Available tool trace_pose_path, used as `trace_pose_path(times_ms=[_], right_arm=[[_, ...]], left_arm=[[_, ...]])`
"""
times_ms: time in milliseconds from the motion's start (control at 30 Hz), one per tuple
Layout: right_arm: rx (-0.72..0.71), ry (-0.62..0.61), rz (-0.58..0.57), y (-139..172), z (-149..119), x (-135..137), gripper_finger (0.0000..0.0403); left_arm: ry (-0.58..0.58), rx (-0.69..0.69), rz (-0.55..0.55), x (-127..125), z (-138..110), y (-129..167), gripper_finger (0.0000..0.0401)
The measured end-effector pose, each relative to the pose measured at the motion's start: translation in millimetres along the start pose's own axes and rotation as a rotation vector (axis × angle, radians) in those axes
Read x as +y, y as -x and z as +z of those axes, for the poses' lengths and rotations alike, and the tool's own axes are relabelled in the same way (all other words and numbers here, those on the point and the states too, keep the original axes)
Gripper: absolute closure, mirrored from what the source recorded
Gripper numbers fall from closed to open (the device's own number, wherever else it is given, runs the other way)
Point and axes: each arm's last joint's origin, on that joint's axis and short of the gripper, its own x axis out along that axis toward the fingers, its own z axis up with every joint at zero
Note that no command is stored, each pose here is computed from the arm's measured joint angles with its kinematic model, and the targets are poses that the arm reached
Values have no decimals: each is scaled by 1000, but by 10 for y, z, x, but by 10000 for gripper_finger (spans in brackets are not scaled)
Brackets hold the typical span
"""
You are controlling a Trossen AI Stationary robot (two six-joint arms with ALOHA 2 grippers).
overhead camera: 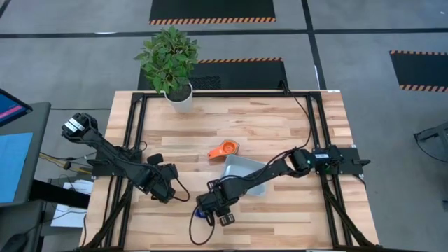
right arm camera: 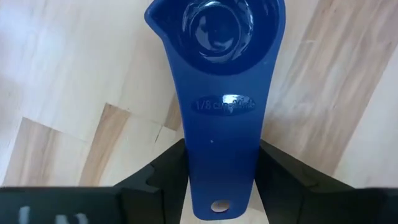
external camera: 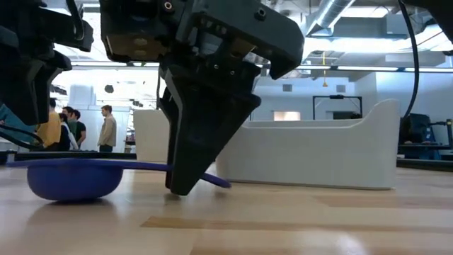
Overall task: Nest measuring cups in basket
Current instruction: Stack the dark blue measuring cup on top of the orange measuring cup
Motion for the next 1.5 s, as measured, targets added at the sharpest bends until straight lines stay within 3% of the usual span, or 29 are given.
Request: trace_pose_path(times_ms=[333,600,933,1267,1500], right_arm=[[-61,-25,-34,364,176,-90,243],[-100,-73,-47,707,290,-157,216],[22,-101,-95,987,129,-262,238],[177,-154,-203,1204,-88,-688,212],[202,-214,-244,1523,-248,-1100,228]], left_arm=[[-33,-1,0,0,1,0,277],[-45,11,16,16,-11,0,277],[-62,42,54,56,-41,4,277],[-66,49,63,65,-48,5,277],[-66,49,63,65,-48,5,277]])
